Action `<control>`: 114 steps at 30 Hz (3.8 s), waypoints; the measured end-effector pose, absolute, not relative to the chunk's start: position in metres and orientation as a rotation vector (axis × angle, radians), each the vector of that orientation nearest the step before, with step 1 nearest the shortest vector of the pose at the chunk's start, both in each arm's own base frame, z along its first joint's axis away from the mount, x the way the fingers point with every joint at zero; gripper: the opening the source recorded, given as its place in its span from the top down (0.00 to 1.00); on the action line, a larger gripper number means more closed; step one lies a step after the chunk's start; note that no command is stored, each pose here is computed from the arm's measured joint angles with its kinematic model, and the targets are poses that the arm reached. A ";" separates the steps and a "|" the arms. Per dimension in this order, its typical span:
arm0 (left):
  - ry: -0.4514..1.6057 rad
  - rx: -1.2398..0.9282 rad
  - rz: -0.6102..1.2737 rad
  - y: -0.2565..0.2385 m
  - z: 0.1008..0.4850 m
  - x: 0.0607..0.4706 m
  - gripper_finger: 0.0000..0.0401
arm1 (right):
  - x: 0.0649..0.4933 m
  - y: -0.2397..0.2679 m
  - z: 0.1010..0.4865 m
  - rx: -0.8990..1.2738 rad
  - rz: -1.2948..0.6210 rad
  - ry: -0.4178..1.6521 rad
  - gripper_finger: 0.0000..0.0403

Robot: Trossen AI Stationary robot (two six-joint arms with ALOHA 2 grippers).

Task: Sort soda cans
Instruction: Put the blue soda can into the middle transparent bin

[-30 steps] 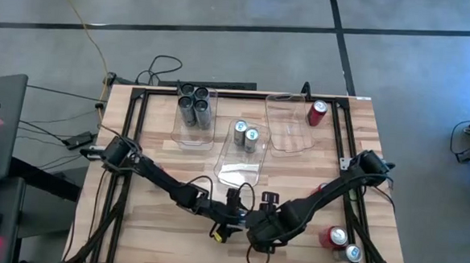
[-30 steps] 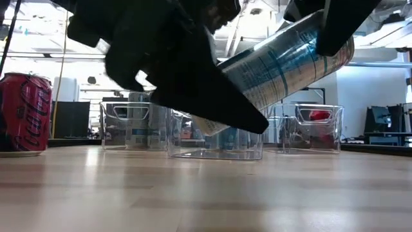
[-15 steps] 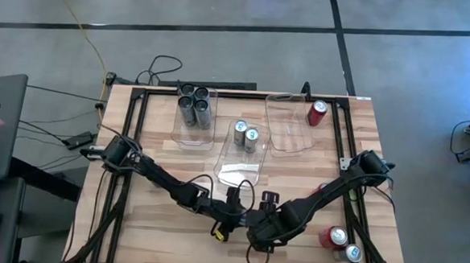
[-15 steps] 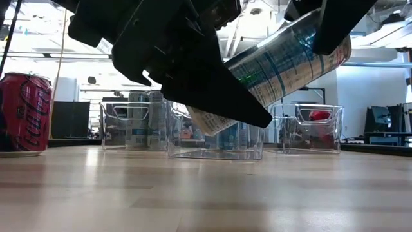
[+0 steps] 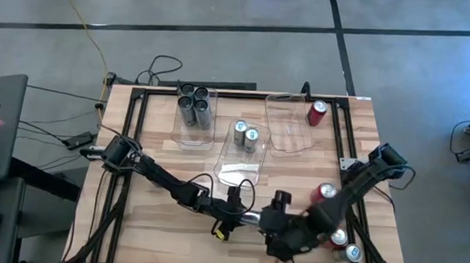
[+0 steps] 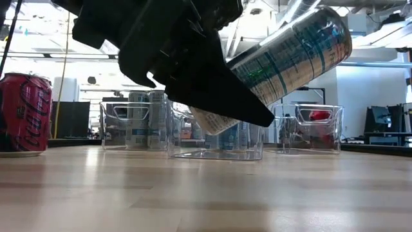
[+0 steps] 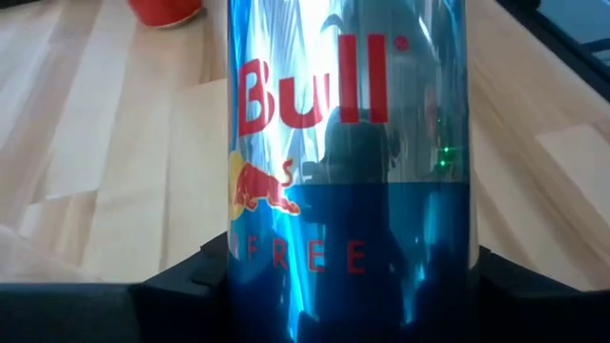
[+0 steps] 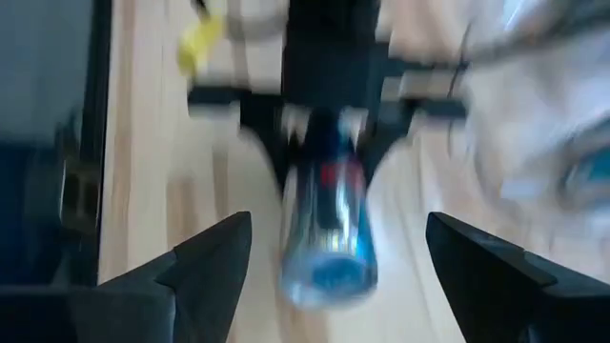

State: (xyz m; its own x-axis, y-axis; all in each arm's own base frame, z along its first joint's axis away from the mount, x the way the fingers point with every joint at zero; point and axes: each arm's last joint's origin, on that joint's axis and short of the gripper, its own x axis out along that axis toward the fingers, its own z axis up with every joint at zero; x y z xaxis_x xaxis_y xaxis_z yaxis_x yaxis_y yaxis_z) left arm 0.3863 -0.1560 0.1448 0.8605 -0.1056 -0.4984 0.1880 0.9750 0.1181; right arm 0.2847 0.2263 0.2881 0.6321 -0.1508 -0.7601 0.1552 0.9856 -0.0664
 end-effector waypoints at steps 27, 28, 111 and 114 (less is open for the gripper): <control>0.490 0.163 -0.221 -0.163 0.147 0.385 0.45 | 0.249 0.238 0.251 0.078 -0.251 0.554 0.12; 0.487 0.162 -0.230 -0.164 0.148 0.385 0.45 | 0.248 0.237 0.252 0.087 -0.255 0.554 0.12; 0.510 0.113 0.311 -0.078 0.200 0.244 0.26 | 0.355 -0.001 0.312 0.000 -0.222 1.206 0.43; 0.527 0.074 0.287 -0.071 0.190 0.250 0.26 | 0.368 -0.012 0.297 -0.004 -0.176 1.227 0.43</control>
State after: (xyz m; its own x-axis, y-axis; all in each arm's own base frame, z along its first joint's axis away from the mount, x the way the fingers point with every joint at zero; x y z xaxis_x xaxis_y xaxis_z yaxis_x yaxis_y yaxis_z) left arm 0.2500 -0.0714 0.1901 0.8255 0.2884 -0.4852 -0.2506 0.9575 0.1428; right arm 0.3680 -0.0121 0.2967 0.3249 -0.1365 -0.9359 0.1327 0.9863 -0.0978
